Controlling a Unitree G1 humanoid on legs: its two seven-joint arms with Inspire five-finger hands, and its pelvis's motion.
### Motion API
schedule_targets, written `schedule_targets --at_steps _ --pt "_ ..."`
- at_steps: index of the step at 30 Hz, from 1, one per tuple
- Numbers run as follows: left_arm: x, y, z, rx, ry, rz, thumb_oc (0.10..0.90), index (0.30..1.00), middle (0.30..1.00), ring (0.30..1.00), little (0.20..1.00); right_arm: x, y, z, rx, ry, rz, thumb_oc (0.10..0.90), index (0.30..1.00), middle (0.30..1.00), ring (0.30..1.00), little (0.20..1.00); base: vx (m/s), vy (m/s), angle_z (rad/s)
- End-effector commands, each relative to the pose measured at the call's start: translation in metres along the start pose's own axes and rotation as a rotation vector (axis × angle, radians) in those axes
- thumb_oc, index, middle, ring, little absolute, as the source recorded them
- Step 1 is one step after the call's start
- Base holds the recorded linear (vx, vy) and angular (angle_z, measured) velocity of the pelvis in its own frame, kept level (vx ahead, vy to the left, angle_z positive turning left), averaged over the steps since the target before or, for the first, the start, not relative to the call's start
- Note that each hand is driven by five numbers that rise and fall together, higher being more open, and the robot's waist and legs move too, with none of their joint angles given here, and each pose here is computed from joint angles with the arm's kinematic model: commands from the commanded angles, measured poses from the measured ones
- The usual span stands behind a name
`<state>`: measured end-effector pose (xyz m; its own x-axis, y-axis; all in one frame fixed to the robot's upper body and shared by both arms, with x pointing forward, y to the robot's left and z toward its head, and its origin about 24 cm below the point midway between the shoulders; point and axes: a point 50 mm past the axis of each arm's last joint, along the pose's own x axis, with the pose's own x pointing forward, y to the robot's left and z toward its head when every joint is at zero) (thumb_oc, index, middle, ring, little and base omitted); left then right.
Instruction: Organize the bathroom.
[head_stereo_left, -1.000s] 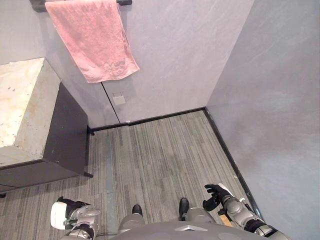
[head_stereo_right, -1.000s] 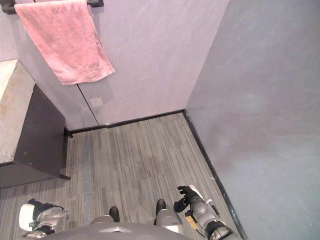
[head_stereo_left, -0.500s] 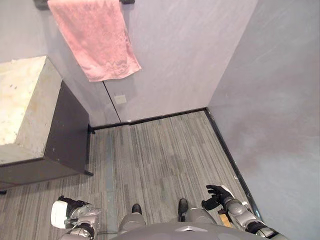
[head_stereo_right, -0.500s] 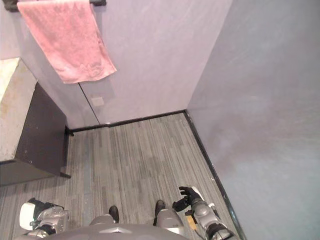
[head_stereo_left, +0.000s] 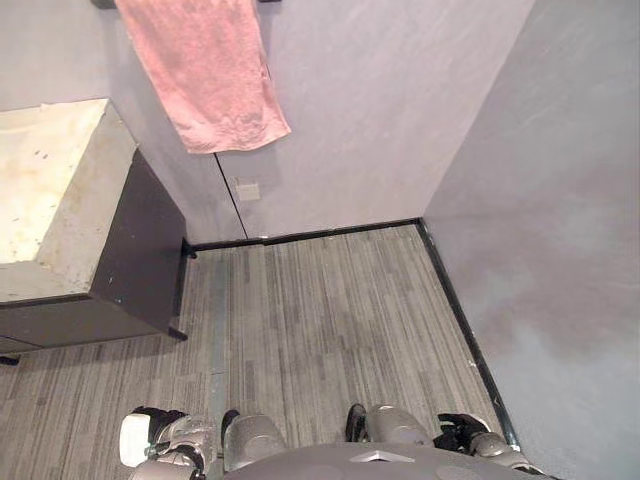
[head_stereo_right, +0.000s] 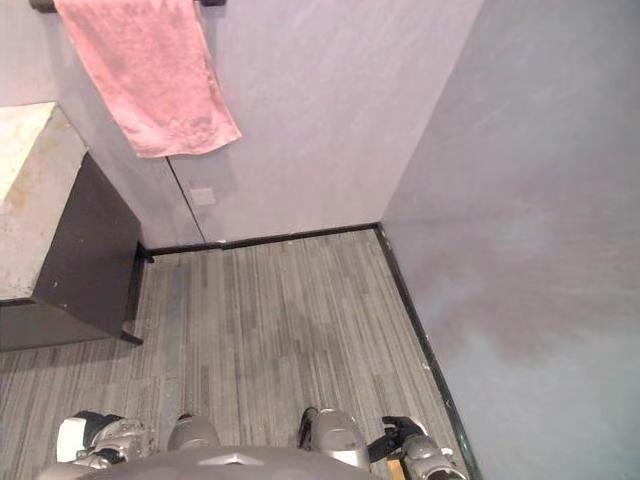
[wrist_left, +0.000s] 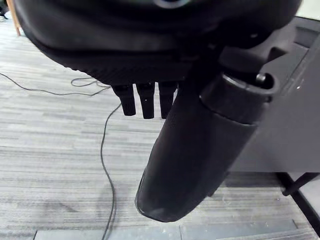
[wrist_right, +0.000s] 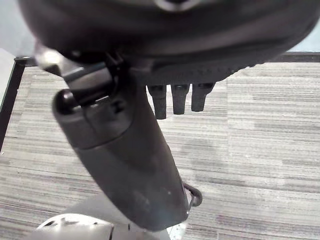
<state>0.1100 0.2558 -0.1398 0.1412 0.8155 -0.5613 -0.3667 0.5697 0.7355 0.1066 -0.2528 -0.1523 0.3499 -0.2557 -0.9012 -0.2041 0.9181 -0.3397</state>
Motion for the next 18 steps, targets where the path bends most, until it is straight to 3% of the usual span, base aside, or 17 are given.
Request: schedule_targets --at_steps 1,6,9,14,18 --pt "0.018 0.028 0.029 0.024 -0.131 0.139 0.800 0.900 0.900 0.900 0.900 0.000 -0.015 0.025 0.034 -0.104 -0.055 0.800 0.900 0.900 0.900 0.900 0.04 0.537 -0.06" --pt "0.022 0.036 0.041 0.060 -0.176 0.164 0.800 0.900 0.900 0.900 0.900 -0.001 -0.020 0.037 0.017 -0.152 -0.090 0.800 0.900 0.900 0.900 0.900 0.10 0.525 0.11" --pt "0.027 0.048 0.033 0.053 -0.158 0.217 0.800 0.900 0.900 0.900 0.900 -0.001 -0.019 0.046 -0.049 -0.176 -0.063 0.800 0.900 0.900 0.900 0.900 0.03 0.262 -0.81" --pt "0.034 0.062 0.029 0.028 -0.157 0.281 0.800 0.900 0.900 0.900 0.900 -0.002 -0.026 0.048 -0.045 -0.204 -0.066 0.800 0.900 0.900 0.900 0.900 0.00 0.094 -0.78" --pt "0.028 0.053 0.038 -0.025 -0.157 0.270 0.800 0.900 0.900 0.900 0.900 -0.002 -0.024 0.035 -0.032 -0.189 -0.080 0.800 0.900 0.900 0.900 0.900 0.03 -0.035 0.98"
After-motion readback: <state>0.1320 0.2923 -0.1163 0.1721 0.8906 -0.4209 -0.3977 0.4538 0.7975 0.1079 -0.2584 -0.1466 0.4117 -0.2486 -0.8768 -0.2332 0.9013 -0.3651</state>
